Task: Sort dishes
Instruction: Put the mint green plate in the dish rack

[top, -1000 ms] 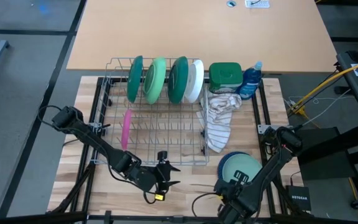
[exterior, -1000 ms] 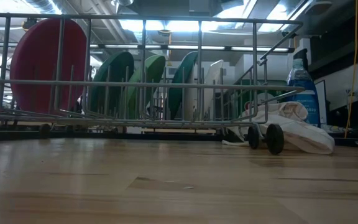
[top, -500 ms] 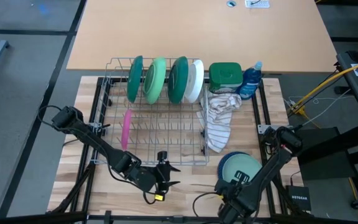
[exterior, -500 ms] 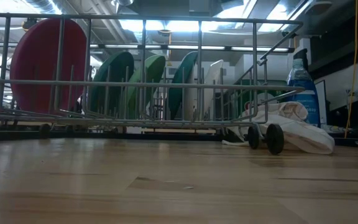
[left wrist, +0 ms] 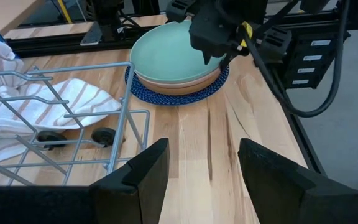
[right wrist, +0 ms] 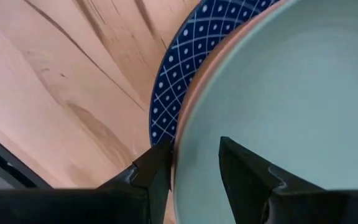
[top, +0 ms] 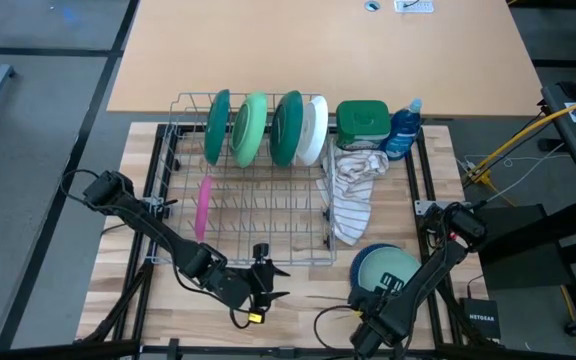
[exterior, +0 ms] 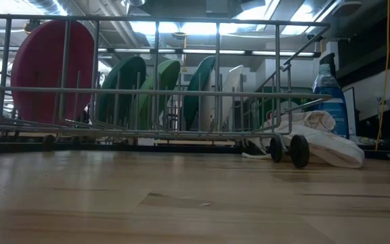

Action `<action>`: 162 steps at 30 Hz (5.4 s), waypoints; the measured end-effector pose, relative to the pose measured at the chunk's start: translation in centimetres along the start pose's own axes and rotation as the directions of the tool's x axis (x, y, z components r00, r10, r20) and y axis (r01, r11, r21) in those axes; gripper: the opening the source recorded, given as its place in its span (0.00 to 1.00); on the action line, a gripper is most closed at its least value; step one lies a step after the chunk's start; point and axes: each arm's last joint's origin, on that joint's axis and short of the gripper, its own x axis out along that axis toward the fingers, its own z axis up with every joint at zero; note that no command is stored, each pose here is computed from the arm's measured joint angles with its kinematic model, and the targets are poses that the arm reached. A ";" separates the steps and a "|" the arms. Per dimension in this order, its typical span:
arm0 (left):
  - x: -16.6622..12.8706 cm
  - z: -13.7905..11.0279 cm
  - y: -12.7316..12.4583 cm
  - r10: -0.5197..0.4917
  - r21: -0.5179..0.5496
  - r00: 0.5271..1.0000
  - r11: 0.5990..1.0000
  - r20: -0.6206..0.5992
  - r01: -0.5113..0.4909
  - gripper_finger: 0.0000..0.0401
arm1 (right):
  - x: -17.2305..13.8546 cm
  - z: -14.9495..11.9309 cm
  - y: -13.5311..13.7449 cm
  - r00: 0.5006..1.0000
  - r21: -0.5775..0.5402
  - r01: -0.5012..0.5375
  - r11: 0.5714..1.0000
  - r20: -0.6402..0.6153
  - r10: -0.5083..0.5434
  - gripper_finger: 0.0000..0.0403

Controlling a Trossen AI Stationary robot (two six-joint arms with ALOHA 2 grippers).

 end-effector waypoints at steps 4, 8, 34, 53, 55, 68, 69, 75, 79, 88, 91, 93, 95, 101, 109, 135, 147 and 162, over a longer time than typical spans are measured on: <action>0.0 0.0 0.0 0.000 0.000 1.000 1.000 0.000 0.000 0.46 | 0.2 0.0 0.0 1.000 -0.001 -0.004 1.000 -0.017 0.004 0.34; 0.0 0.0 0.0 0.000 0.000 1.000 1.000 0.000 0.000 0.46 | 0.2 0.0 0.1 1.000 -0.003 -0.012 1.000 -0.016 0.012 0.29; 0.0 0.0 0.0 0.000 0.000 1.000 1.000 0.000 0.000 0.46 | 0.1 -0.4 0.3 0.989 -0.052 -0.057 0.997 -0.142 0.049 0.03; 0.0 0.0 0.0 0.000 0.000 1.000 1.000 0.000 0.000 0.46 | -2.0 -0.2 0.9 0.990 -0.058 -0.107 0.993 -0.097 0.101 0.03; 0.0 0.0 0.0 0.000 0.000 1.000 1.000 0.000 0.000 0.46 | -2.0 -0.2 1.0 0.990 -0.059 -0.119 0.991 -0.082 0.114 0.03; 0.0 0.0 0.0 0.000 0.000 1.000 1.000 0.000 0.000 0.46 | -2.1 -0.1 1.0 0.992 -0.106 -0.118 0.987 -0.049 0.113 0.03; 0.0 0.0 0.0 0.000 0.000 1.000 1.000 0.000 0.000 0.46 | -2.1 -0.1 0.9 0.994 -0.098 -0.101 0.990 -0.051 0.096 0.02; 0.0 0.0 0.0 0.000 0.000 1.000 1.000 0.000 0.000 0.46 | -2.1 0.2 1.3 0.991 -0.084 -0.133 0.987 0.009 0.135 0.03; 0.0 0.0 0.0 0.000 0.000 1.000 1.000 0.000 0.000 0.46 | -2.1 0.2 1.1 0.994 -0.107 -0.104 0.989 0.018 0.106 0.03; 0.0 0.0 0.0 0.001 0.000 1.000 1.000 0.000 -0.001 0.46 | -2.7 -0.2 0.2 0.997 -0.110 -0.054 0.992 -0.057 0.048 0.03; 0.0 0.0 0.0 0.001 -0.001 1.000 1.000 0.000 -0.001 0.46 | -3.3 -0.3 -0.1 0.997 -0.109 -0.024 0.994 -0.074 0.016 0.02; 0.0 0.0 0.0 0.001 -0.001 1.000 1.000 0.000 -0.001 0.46 | -3.8 -0.2 -0.1 0.998 -0.111 -0.034 0.993 -0.064 0.027 0.02; 0.0 0.0 0.0 0.002 -0.001 1.000 1.000 0.000 -0.002 0.46 | -4.4 -0.1 0.2 0.998 -0.130 -0.058 0.990 -0.035 0.054 0.02; 0.0 0.0 0.0 0.001 0.000 1.000 1.000 0.000 -0.001 0.46 | -4.6 0.0 0.7 0.994 -0.138 -0.107 0.985 -0.005 0.107 0.02; 0.0 0.1 0.0 -0.001 -0.005 1.000 1.000 0.006 0.001 0.46 | -6.5 0.1 0.9 0.988 -0.129 -0.141 0.982 0.044 0.147 0.02; -7.6 4.1 -1.1 -0.113 -0.002 0.968 0.993 0.224 0.117 0.46 | -19.6 2.7 -2.8 0.565 0.010 -0.184 0.983 0.820 0.097 0.02; -14.8 4.3 -1.6 0.081 -0.022 0.955 0.997 0.286 -0.078 0.46 | -20.4 11.2 -2.8 0.360 0.131 -0.297 0.946 0.933 -0.017 0.02; -19.1 2.9 -3.8 0.250 0.008 0.903 0.963 0.350 -0.270 0.46 | -20.0 21.3 -1.8 -0.006 -0.396 -0.416 0.819 0.902 0.432 0.02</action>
